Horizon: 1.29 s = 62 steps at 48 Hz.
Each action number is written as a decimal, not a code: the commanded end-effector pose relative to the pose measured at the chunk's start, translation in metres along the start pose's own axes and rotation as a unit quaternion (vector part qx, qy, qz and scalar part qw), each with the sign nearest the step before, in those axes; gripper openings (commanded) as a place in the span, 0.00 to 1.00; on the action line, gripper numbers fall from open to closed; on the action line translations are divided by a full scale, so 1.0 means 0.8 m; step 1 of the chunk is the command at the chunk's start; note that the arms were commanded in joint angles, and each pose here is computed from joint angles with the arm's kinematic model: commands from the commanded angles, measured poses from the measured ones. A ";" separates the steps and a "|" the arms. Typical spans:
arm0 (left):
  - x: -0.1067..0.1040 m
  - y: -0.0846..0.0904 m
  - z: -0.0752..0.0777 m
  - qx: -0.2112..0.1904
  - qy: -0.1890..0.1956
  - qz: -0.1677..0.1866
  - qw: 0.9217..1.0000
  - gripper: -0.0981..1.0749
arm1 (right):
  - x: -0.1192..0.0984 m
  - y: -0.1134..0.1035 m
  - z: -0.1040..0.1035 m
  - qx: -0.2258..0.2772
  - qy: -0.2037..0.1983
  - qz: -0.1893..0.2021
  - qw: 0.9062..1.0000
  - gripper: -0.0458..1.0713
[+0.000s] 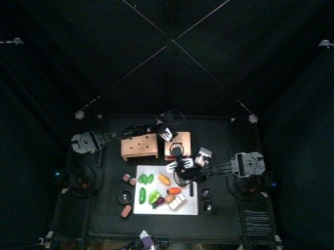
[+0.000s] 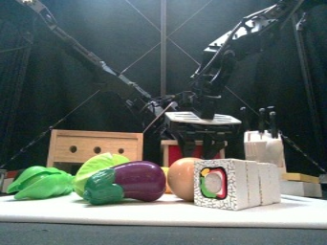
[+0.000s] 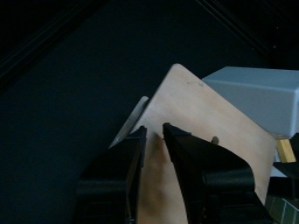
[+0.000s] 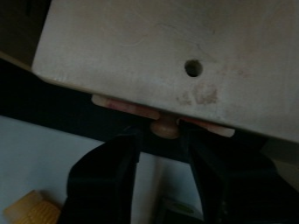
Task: Grab drawer handle
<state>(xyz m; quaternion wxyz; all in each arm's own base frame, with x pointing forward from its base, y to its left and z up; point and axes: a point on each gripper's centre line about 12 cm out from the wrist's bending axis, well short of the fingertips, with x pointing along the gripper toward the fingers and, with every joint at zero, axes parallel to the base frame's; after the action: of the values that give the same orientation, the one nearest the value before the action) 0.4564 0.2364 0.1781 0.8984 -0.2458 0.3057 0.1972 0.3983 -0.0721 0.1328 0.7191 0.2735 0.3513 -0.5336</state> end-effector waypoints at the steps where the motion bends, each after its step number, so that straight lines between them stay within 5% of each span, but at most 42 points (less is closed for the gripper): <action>1: 0.001 -0.003 -0.004 0.002 0.006 -0.003 1.000 0.66 | -0.011 0.007 0.016 0.015 -0.009 0.017 1.000 0.67; 62: -0.001 -0.005 -0.004 0.003 0.006 -0.003 1.000 0.66 | -0.015 0.004 0.013 0.020 -0.003 0.004 1.000 0.61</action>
<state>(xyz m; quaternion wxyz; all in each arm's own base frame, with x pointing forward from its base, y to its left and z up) 0.4564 0.2355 0.1783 0.8986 -0.2455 0.3059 0.1966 0.3971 -0.0713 0.1318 0.7100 0.2755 0.3557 -0.5417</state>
